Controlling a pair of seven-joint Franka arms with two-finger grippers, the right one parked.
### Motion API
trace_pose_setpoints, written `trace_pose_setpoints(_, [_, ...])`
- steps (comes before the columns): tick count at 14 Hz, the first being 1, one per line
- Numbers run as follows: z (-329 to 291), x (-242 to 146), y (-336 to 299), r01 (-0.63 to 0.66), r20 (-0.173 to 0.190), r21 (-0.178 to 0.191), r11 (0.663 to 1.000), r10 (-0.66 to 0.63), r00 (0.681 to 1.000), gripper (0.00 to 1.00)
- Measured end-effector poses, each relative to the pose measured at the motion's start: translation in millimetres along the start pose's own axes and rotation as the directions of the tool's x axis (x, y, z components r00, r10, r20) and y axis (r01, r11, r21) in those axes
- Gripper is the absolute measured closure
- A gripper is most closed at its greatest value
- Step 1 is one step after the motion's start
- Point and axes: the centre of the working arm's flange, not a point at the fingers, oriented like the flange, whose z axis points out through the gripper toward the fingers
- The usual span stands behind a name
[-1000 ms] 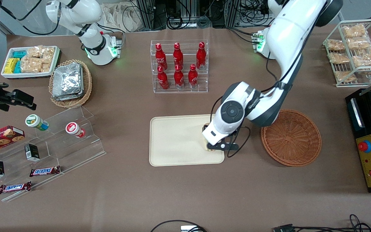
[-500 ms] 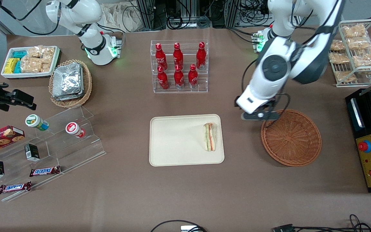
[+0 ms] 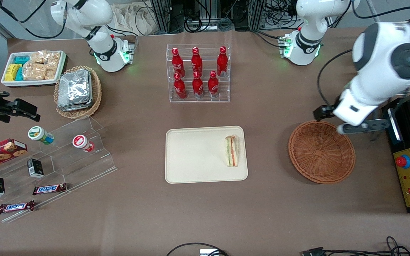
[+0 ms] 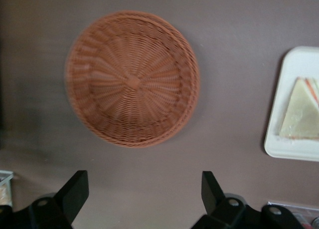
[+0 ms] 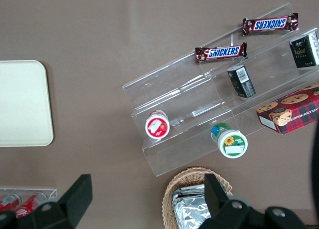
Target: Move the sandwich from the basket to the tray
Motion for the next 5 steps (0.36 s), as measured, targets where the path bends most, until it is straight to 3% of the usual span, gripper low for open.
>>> trace_pose_setpoints(5, [-48,23,-80,0.089,-0.036,-0.031,0.996,-0.091,0.995,0.0])
